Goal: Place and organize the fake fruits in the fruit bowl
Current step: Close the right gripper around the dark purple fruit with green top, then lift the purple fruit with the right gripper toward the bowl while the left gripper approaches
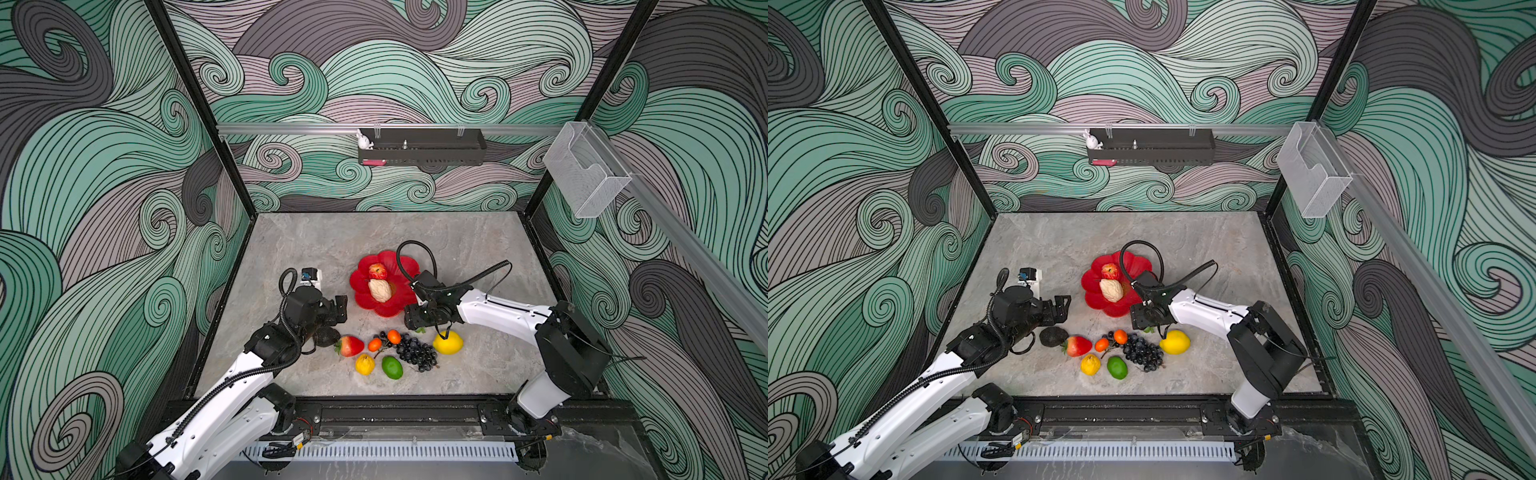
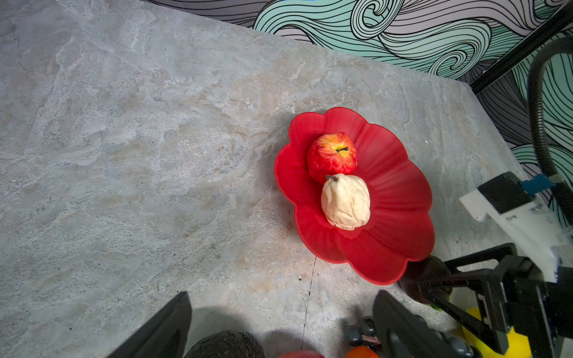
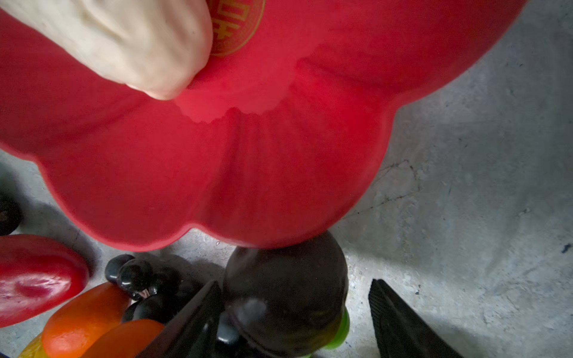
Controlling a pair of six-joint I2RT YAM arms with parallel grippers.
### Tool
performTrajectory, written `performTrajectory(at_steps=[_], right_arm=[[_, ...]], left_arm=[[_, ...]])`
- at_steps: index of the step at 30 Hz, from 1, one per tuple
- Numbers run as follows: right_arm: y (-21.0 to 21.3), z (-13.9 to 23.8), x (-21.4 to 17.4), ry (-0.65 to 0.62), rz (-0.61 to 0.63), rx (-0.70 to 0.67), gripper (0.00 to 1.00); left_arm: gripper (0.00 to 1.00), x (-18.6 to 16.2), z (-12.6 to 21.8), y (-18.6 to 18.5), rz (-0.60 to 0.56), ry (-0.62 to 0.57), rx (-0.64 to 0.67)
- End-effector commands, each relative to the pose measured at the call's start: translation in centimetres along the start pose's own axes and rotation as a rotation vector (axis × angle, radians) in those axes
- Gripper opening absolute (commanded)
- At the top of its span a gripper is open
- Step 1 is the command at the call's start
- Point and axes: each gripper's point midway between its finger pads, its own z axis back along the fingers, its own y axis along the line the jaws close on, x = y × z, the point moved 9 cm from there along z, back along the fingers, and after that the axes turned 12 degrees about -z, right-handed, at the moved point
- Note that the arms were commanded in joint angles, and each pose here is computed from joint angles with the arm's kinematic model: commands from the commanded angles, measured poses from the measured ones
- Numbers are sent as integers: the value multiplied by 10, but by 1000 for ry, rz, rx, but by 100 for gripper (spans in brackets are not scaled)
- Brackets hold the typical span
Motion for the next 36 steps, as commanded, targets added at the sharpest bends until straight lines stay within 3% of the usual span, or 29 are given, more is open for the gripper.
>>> performTrajectory(at_steps=[1, 7, 17, 22, 31, 36], right_arm=[[-2, 1, 0, -3, -8, -14, 77], [-1, -6, 4, 3, -11, -20, 76], [-7, -9, 8, 8, -34, -61, 59], [-21, 0, 7, -10, -89, -67, 57], [-54, 31, 13, -70, -333, 136, 55], [-62, 53, 24, -147, -431, 246, 57]], left_arm=[[94, 3, -2, -1, 20, -4, -11], [94, 2, -2, -1, 19, -4, -11], [94, 3, -2, -1, 22, -6, -15], [94, 2, -3, -2, 21, -2, -19], [94, 10, -5, -10, 23, -24, -94], [92, 21, -9, -28, -3, -61, -279]])
